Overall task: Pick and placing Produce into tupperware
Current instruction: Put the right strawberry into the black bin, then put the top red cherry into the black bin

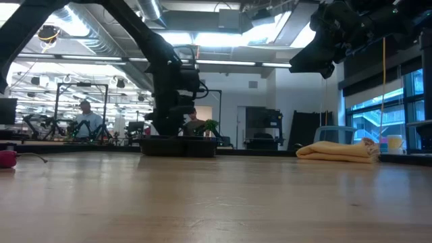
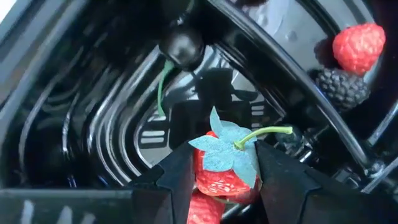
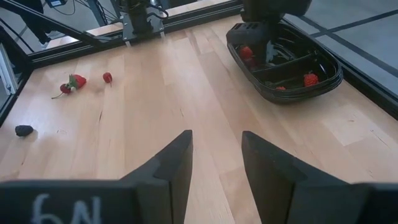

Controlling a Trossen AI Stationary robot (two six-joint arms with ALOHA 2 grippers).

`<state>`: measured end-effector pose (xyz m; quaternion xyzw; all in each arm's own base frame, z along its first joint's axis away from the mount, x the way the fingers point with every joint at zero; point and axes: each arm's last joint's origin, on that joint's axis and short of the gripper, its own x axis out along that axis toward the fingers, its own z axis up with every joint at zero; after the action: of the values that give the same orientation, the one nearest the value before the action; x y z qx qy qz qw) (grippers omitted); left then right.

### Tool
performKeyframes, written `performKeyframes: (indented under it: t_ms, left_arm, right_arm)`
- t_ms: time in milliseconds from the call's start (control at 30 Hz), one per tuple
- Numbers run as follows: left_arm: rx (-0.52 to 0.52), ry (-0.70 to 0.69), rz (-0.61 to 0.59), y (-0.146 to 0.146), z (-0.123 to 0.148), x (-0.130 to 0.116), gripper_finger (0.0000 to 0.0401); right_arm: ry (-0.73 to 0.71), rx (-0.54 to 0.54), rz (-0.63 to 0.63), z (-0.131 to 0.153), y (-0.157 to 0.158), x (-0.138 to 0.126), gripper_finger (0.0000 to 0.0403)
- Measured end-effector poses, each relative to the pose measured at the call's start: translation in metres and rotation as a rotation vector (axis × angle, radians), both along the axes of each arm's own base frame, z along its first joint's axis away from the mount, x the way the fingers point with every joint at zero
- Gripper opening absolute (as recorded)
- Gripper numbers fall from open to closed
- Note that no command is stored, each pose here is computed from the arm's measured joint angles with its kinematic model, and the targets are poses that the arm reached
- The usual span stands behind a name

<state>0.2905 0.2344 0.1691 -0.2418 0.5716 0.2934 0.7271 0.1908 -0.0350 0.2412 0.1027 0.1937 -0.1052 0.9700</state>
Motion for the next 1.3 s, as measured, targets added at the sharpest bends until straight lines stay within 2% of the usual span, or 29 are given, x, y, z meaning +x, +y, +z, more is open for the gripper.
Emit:
performKeyframes:
  t_ms: [333,567,667,800,967,1133,1300]
  left_arm:
    - [0.004,0.004,-0.007,-0.001,0.000,0.001,0.0170]
    - [-0.033,-0.053,-0.048,-0.005,0.009,0.000,0.0224]
    - [0.016,-0.080,-0.054,-0.008,0.031,-0.005,0.0238]
    - [0.110,-0.150,-0.084,-0.019,0.074,-0.018,0.0241]
    - [0.221,-0.281,-0.138,-0.051,0.133,-0.037,0.0241]
    - [0.241,-0.381,-0.132,-0.091,0.173,-0.060,0.0241]
    - [0.189,-0.357,-0.231,-0.132,0.189,-0.080,0.0241]
  right_arm:
    - [0.000,0.001,0.000,0.000,0.000,0.000,0.0141]
    - [0.000,0.001,0.000,0.000,0.000,0.000,0.0141]
    - [0.000,0.001,0.000,0.000,0.000,0.000,0.0141]
    - [0.000,0.000,0.000,0.000,0.000,0.000,0.0141]
    - [-0.001,0.000,0.000,0.000,0.000,0.000,0.0141]
    - [0.000,0.000,0.000,0.000,0.000,0.000,0.0141]
    - [0.000,-0.001,0.000,0.000,0.000,0.000,0.0141]
